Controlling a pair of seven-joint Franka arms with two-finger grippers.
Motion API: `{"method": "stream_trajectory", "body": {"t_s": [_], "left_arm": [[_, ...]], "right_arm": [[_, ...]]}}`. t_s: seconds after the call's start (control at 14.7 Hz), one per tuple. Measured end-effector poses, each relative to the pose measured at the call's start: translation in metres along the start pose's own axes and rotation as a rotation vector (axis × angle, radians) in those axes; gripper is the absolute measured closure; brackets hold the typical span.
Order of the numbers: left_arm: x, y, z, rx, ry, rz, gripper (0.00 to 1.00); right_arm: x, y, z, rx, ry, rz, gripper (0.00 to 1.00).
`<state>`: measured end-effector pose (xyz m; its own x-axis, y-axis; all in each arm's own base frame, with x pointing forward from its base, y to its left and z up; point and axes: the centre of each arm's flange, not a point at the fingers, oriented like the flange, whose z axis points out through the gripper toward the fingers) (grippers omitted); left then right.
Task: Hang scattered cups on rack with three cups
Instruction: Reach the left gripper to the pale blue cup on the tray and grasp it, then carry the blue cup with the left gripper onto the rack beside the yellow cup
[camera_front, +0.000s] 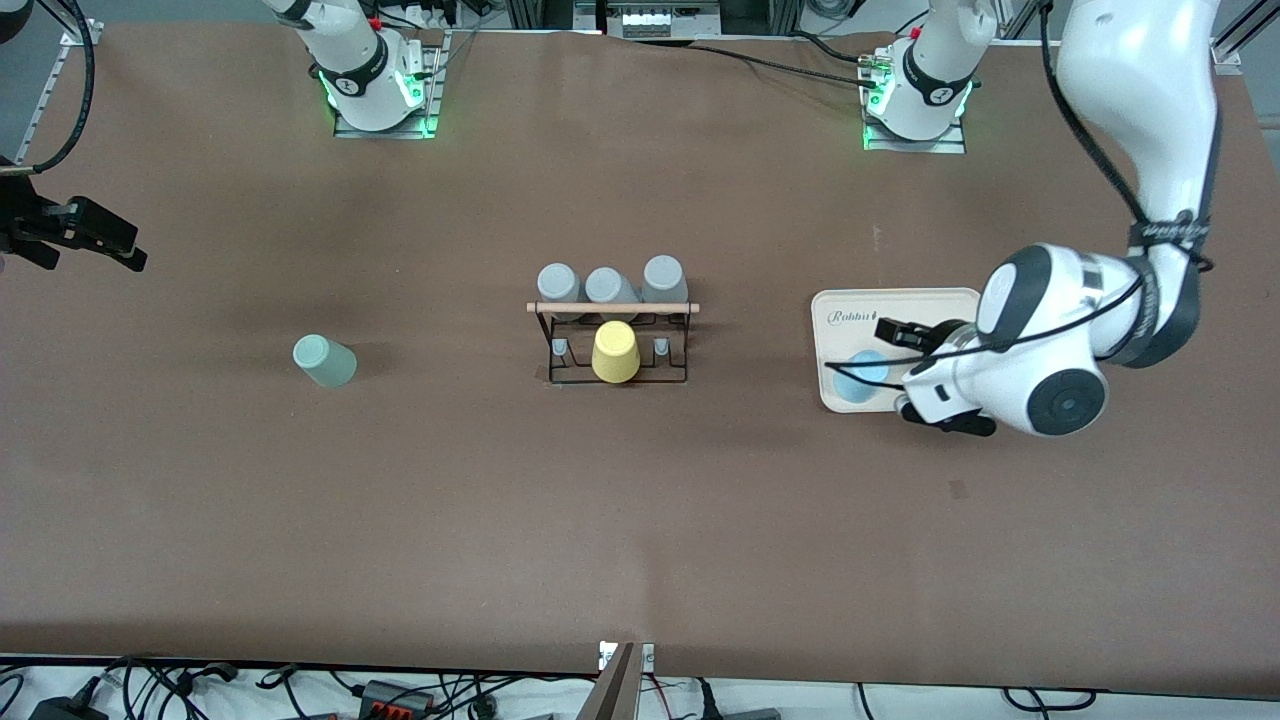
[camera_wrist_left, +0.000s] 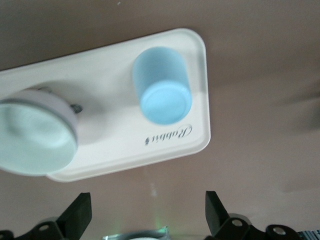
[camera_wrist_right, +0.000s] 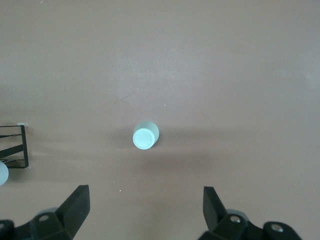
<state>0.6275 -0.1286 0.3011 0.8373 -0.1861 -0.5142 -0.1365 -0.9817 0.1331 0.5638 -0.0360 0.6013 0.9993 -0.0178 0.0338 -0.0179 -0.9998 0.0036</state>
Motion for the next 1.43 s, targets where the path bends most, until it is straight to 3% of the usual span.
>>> {"method": "stream_trajectory", "body": {"t_s": [0.2,0.61,1.16,1.43], "left_arm": [[0.016,0.0,0.021,-0.011,-0.005,0.0,0.0],[0.039,0.016,0.046,0.001,0.089,0.02,0.0],[0.044,0.009,0.086,0.003,0.103,0.005,0.0],[0.043,0.004,0.084,0.0,0.102,-0.001,0.34]], "right_arm": [[0.001,0.0,0.002,0.0,-0.003,0.001,0.0],[0.003,0.002,0.006,0.0,-0.006,0.004,0.0],[0.007,0.004,0.013,-0.001,-0.01,0.009,0.0],[0.012,0.004,0.02,-0.002,-0.001,0.008,0.0]]}}
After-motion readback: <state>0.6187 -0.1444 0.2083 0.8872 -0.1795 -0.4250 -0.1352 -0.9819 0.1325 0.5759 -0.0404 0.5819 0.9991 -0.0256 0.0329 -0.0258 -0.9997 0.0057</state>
